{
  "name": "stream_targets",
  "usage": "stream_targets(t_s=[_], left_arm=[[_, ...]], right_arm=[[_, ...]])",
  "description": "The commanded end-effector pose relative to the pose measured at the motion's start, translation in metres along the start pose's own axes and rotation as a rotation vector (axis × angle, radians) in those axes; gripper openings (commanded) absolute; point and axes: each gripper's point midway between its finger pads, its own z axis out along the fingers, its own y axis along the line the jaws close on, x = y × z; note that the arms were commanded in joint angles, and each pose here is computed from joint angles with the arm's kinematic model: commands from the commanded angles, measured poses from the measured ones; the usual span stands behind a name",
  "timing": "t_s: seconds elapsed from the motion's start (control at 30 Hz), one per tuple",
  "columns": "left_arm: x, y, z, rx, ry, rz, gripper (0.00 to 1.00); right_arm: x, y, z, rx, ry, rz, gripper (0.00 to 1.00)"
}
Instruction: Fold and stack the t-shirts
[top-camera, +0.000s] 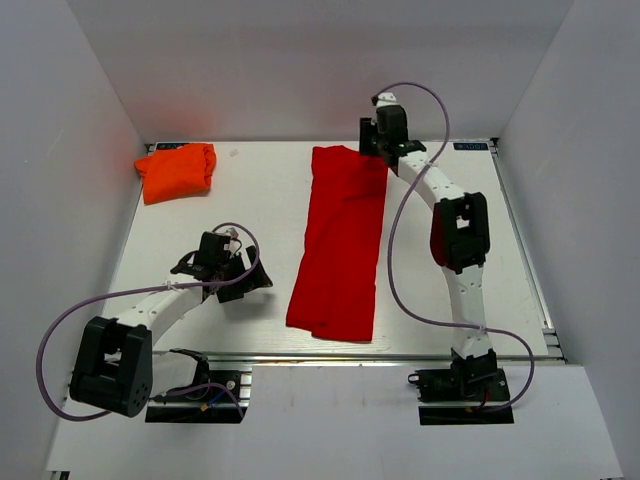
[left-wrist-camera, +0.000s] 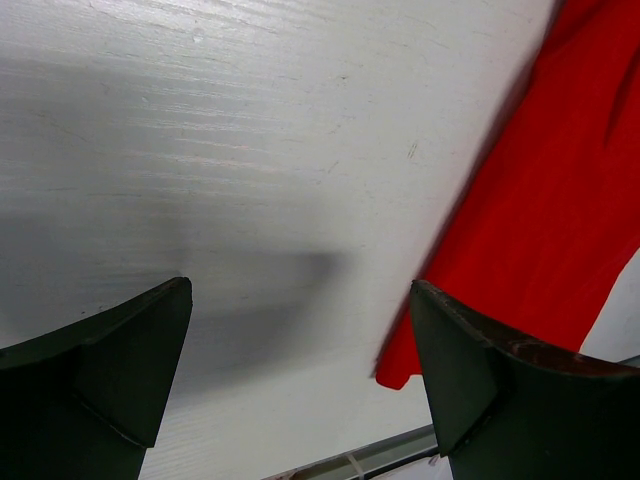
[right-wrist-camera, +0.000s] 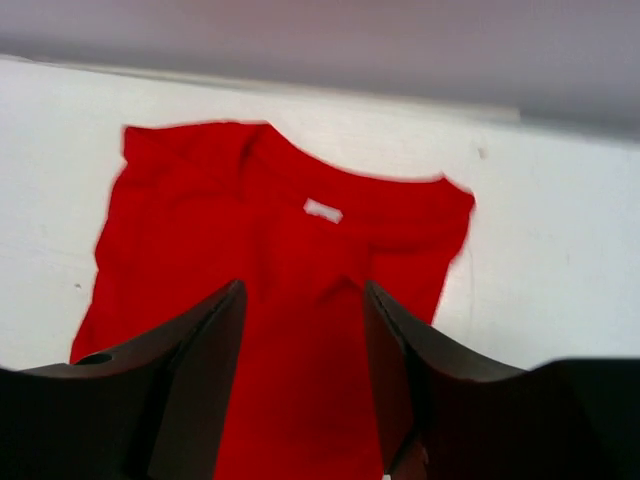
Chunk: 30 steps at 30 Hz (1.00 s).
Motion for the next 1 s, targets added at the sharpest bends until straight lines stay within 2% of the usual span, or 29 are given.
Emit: stream_targets(t_s=[0.0,0.07,0.2,0.4,0.53,0.6,0.77,0.9,0.93,0.97], left_arm=[[-0.004,-0.007,-0.001,0.025,-0.006,0.015,1.0],[-0.006,-0.008,0.0,0.024,-0.005,0.014,1.0],[-0.004,-0.006,0.001,0.018,0.004,0.021,1.0],[-0.009,-0.008,0.006,0.017,0.005,0.021,1.0],[-0.006,-0.006,0.011,0.016,0.024,0.017,1.0],[-0.008,-0.007,0.012,0.015,0.025,0.017,1.0],[-0.006,-0.006,0.014,0.01,0.034,0.014,1.0],[-0.011,-0.009,0.014,0.014,0.028,0.016,1.0],[-0.011,-0.009,0.014,0.014,0.028,0.016,1.0],[-0.011,-0.009,0.014,0.014,0.028,0.016,1.0]], right_arm=[[-0.004,0.013,0.018,0.022,-0.046,-0.16,0.56],[0.003,0.01,0.029,0.041,-0.053,-0.279,0.58],[0.011,0.002,0.046,0.085,-0.046,-0.395,0.6],[0.016,-0.023,0.053,0.179,-0.037,-0.414,0.6],[0.015,-0.047,0.051,0.294,-0.048,-0.393,0.6],[0.003,-0.059,0.048,0.344,-0.093,-0.359,0.61],[-0.001,-0.066,0.049,0.3,-0.112,-0.268,0.7],[0.004,-0.072,0.053,0.284,-0.105,-0.232,0.71],[0.002,-0.079,0.053,0.29,-0.104,-0.218,0.73],[-0.004,-0.078,0.05,0.284,-0.114,-0.201,0.8]])
